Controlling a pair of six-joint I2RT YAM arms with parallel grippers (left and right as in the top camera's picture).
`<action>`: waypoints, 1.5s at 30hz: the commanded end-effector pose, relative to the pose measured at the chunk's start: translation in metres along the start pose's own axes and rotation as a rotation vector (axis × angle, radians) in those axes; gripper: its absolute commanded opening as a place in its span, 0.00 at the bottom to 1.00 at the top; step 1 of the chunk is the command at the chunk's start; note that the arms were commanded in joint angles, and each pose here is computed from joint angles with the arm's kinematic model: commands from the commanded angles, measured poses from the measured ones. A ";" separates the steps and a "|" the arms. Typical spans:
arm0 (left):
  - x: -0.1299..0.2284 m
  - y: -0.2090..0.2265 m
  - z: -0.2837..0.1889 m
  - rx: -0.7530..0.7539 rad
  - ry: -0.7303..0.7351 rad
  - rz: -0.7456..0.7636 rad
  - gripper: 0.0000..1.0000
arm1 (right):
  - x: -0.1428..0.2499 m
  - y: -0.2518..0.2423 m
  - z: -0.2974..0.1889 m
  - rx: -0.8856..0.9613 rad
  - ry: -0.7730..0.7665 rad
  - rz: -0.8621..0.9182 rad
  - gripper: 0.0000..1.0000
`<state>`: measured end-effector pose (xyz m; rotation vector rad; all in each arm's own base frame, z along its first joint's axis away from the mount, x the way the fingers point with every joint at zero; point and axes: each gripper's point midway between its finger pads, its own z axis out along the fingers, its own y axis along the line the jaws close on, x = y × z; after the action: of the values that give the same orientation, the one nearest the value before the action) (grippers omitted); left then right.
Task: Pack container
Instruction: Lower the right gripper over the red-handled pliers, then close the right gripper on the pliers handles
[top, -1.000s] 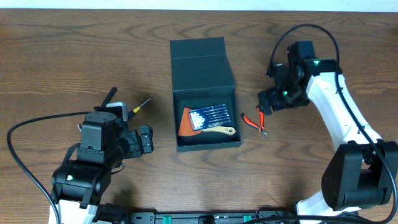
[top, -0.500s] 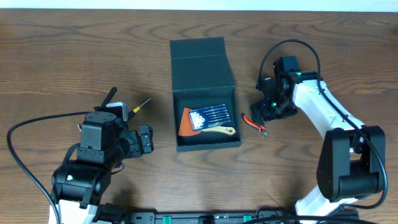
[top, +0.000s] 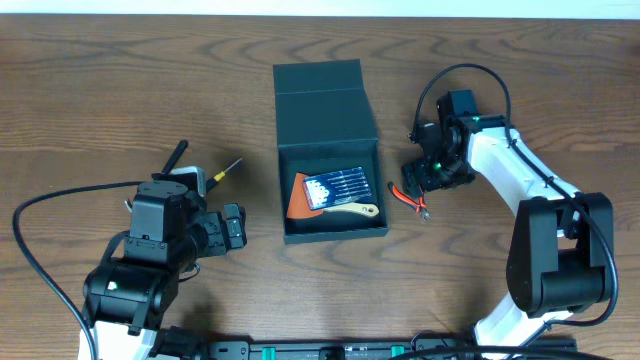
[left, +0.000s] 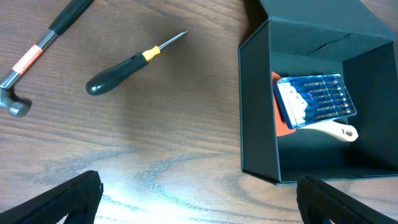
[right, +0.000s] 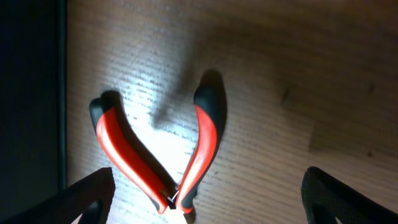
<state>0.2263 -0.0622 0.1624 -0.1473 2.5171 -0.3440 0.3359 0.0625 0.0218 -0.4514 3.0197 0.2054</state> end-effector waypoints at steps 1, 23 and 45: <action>-0.006 -0.001 -0.005 0.000 -0.019 0.017 0.99 | 0.001 -0.005 0.004 0.035 0.005 0.052 0.88; -0.006 -0.001 -0.005 0.000 -0.019 0.017 0.99 | 0.009 -0.015 0.010 0.093 0.022 0.091 0.89; -0.006 -0.001 -0.005 0.000 -0.019 0.017 0.99 | 0.034 -0.011 0.038 0.070 0.043 0.093 0.88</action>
<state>0.2263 -0.0622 0.1624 -0.1473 2.5171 -0.3440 0.3265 0.0417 -0.0037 -0.3191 3.0191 0.0356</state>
